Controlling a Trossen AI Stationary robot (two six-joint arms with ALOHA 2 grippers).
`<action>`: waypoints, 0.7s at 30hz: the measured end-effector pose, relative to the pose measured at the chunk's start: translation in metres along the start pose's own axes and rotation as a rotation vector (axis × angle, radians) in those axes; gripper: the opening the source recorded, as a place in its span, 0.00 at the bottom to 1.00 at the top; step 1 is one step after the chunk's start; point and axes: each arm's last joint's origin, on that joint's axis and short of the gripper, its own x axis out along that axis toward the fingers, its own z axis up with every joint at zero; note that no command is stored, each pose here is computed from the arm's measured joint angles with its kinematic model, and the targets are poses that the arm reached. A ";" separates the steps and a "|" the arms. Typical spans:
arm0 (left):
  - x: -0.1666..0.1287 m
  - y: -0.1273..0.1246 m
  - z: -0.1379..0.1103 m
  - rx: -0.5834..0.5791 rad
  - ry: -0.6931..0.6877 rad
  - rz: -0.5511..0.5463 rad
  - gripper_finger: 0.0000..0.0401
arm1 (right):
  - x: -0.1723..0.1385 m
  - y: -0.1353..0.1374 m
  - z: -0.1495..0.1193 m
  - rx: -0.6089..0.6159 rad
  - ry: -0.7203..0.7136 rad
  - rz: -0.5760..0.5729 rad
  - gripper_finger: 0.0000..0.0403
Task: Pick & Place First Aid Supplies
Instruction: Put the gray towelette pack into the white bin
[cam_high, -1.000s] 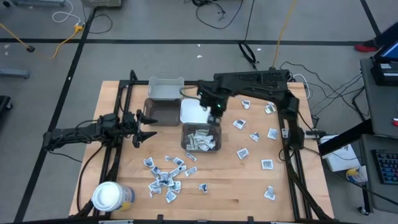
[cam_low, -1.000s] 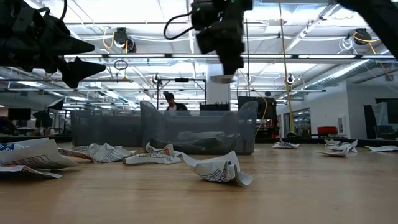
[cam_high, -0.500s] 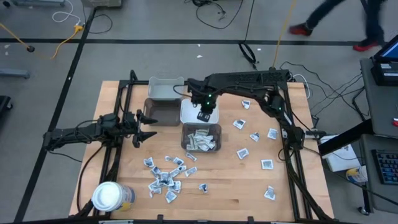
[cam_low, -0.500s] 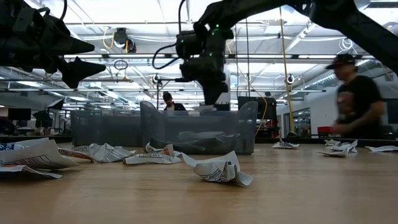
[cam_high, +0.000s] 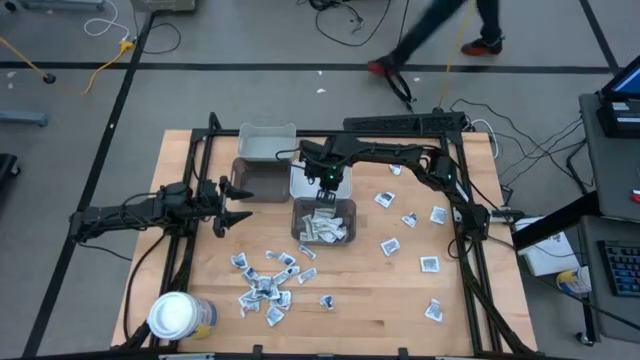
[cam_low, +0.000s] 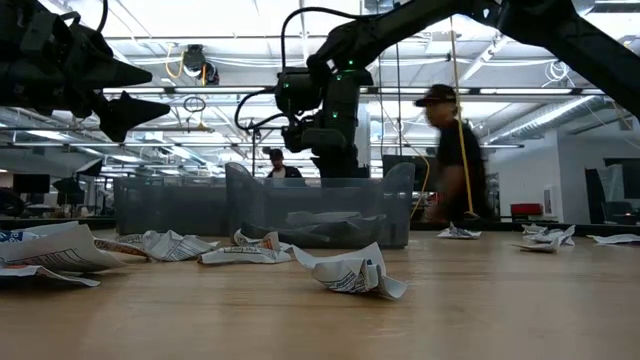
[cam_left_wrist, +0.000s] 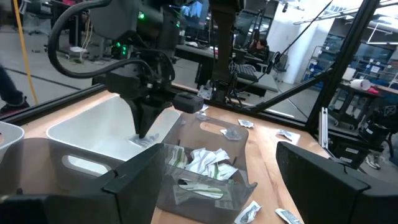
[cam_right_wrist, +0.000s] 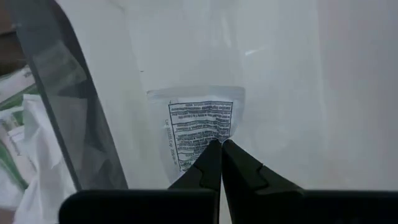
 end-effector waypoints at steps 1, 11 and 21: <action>0.000 0.000 0.000 0.000 0.000 0.000 0.77 | 0.000 0.001 0.000 -0.002 -0.004 0.001 0.00; 0.000 0.000 0.000 0.000 0.000 0.000 0.77 | -0.006 0.002 -0.003 -0.003 0.014 -0.020 0.25; 0.000 0.000 0.000 0.000 0.000 0.000 0.77 | -0.008 0.001 -0.003 -0.005 0.014 -0.047 0.58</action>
